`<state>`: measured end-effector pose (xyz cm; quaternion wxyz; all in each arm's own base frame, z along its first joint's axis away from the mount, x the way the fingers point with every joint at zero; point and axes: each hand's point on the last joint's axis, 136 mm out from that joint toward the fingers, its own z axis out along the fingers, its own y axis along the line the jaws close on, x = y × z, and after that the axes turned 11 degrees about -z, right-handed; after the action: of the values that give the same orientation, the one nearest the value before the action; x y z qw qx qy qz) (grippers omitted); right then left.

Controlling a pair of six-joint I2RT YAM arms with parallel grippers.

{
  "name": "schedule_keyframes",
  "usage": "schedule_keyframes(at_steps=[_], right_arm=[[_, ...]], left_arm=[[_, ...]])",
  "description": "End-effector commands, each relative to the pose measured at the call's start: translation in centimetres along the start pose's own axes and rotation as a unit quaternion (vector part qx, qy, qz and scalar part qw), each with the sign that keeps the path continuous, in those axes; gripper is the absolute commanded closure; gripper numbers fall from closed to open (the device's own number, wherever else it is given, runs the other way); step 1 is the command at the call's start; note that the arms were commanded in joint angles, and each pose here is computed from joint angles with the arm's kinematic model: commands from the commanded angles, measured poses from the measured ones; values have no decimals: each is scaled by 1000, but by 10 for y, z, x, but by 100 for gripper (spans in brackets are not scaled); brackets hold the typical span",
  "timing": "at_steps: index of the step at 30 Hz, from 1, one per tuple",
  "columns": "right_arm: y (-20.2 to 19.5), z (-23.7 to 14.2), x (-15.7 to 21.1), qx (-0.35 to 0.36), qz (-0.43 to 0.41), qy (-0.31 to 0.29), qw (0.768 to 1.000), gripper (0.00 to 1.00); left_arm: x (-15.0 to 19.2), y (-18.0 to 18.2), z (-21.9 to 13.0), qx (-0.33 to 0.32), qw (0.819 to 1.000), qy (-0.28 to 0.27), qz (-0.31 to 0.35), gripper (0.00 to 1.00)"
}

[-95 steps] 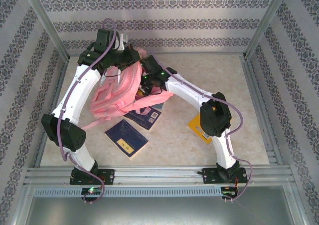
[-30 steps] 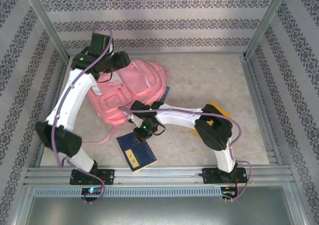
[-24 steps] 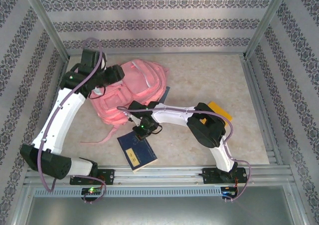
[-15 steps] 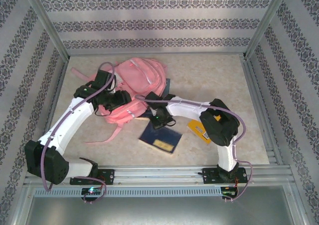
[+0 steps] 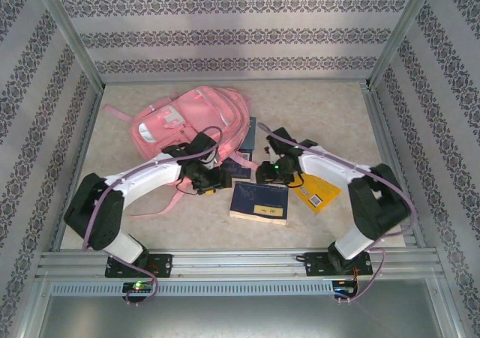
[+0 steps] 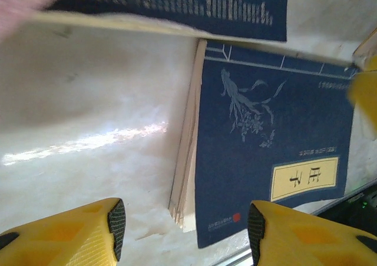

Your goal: Pack books, pencil case, and school supplies into a backpack

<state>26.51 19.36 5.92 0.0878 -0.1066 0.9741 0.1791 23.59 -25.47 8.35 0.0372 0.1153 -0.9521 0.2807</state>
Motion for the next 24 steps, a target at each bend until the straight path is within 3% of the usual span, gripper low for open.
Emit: schedule_keyframes(at_steps=[1,6,12,18,24], right_arm=[[-21,-5,35,13,67,30,997,45],[-40,-8,73,25,119,53,991,41],[-24,4,95,-51,170,81,981,39],[3,2,78,-134,186,66,971,44],[10,-14,69,-153,189,47,969,52]], left_arm=[[-1,-24,9,29,999,11,44,42],[2,-22,28,29,998,34,43,42],[1,-27,45,34,997,52,46,44],[7,-25,58,29,996,73,49,51],[12,-18,63,24,995,82,47,57]])
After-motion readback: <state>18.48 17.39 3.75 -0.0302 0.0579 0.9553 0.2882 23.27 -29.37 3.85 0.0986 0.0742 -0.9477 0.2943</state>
